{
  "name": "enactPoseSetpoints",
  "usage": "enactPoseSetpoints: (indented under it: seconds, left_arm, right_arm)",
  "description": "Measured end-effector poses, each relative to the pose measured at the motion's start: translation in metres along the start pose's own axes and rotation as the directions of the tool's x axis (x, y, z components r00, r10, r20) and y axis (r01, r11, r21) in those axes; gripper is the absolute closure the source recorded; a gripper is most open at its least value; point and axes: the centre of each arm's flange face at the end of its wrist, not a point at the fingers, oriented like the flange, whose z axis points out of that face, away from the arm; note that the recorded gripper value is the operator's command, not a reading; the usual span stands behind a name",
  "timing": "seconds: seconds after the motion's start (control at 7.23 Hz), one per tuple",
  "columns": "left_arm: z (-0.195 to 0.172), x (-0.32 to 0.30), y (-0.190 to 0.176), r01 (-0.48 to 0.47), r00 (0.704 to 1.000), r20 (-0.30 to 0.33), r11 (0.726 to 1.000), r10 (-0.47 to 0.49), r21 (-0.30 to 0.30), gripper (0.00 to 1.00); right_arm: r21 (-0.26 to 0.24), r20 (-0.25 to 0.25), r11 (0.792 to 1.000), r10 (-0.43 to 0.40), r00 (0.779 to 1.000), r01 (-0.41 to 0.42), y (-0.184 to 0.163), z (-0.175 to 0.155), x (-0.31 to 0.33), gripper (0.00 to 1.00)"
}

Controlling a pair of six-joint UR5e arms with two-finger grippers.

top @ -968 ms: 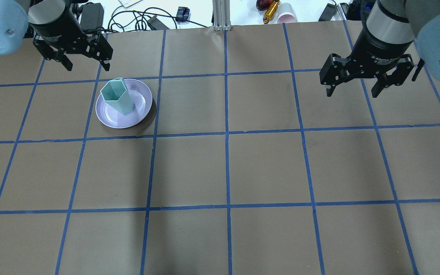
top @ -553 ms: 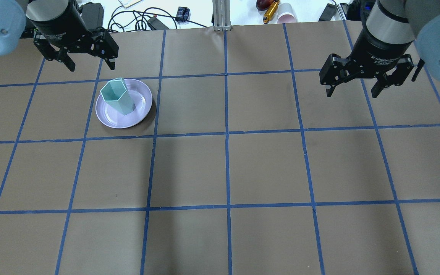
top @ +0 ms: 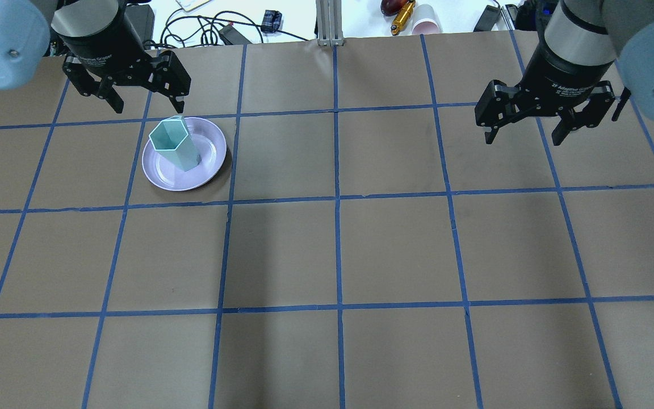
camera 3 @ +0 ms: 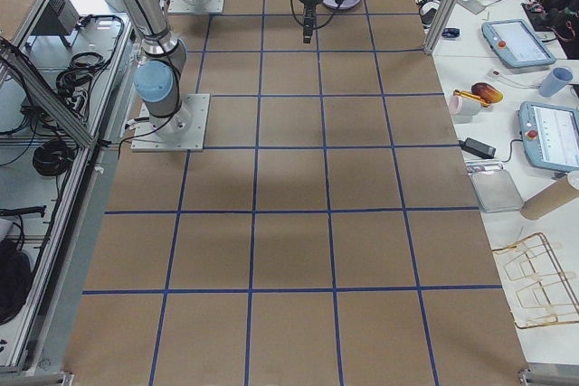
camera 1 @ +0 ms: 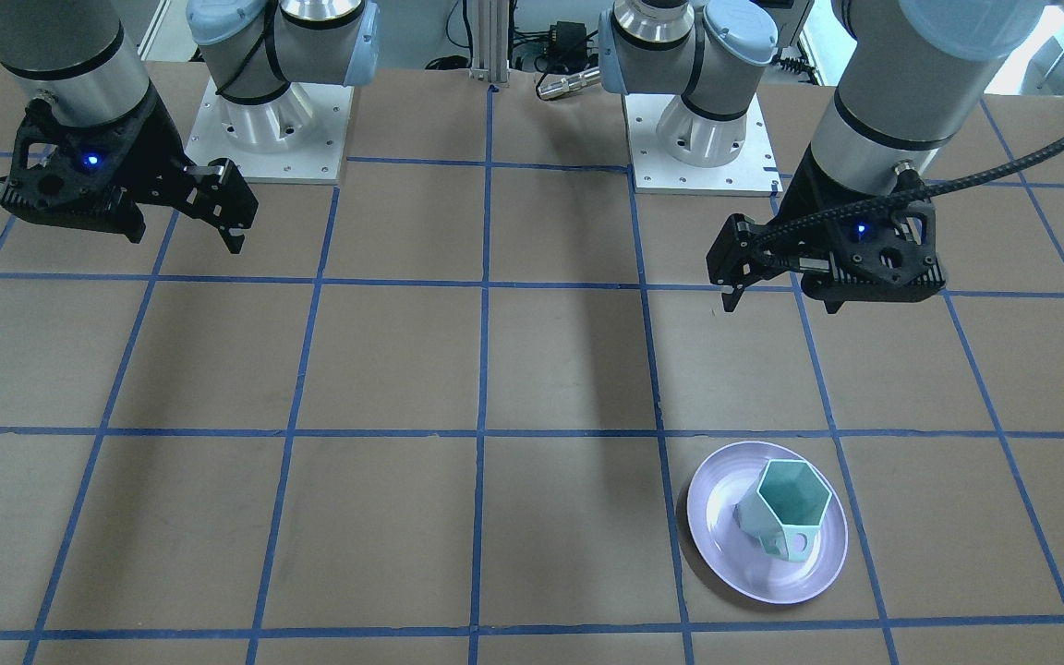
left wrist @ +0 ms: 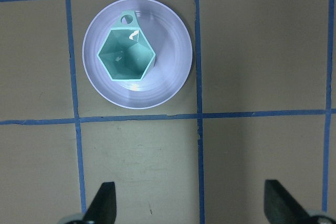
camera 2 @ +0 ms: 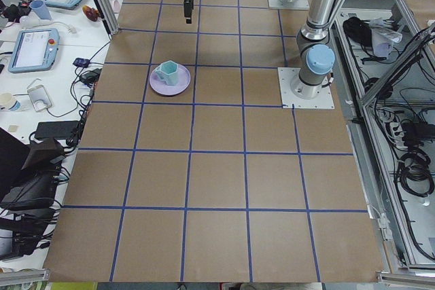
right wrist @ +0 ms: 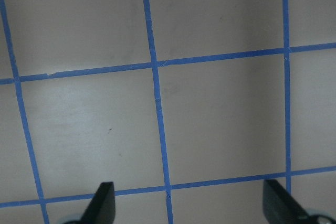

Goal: Flip cup and place on plate

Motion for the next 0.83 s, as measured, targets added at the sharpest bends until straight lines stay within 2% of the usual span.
enactPoseSetpoints:
  seconds: [0.41, 0.83]
  left_arm:
    - [0.0076, -0.0017, 0.0047, 0.002, 1.000, -0.009, 0.999, -0.002, -0.040, 0.00]
    - [0.0069, -0.0026, 0.0070, 0.003, 1.000, -0.009, 0.999, -0.004, -0.044, 0.00]
  right_arm:
    - [0.001, 0.000, 1.000, 0.000, 1.000, 0.000, 0.0000, -0.0003, 0.0000, 0.00]
    - [0.000, 0.000, 1.000, 0.000, 1.000, 0.000, 0.0003, -0.0001, 0.0000, 0.00]
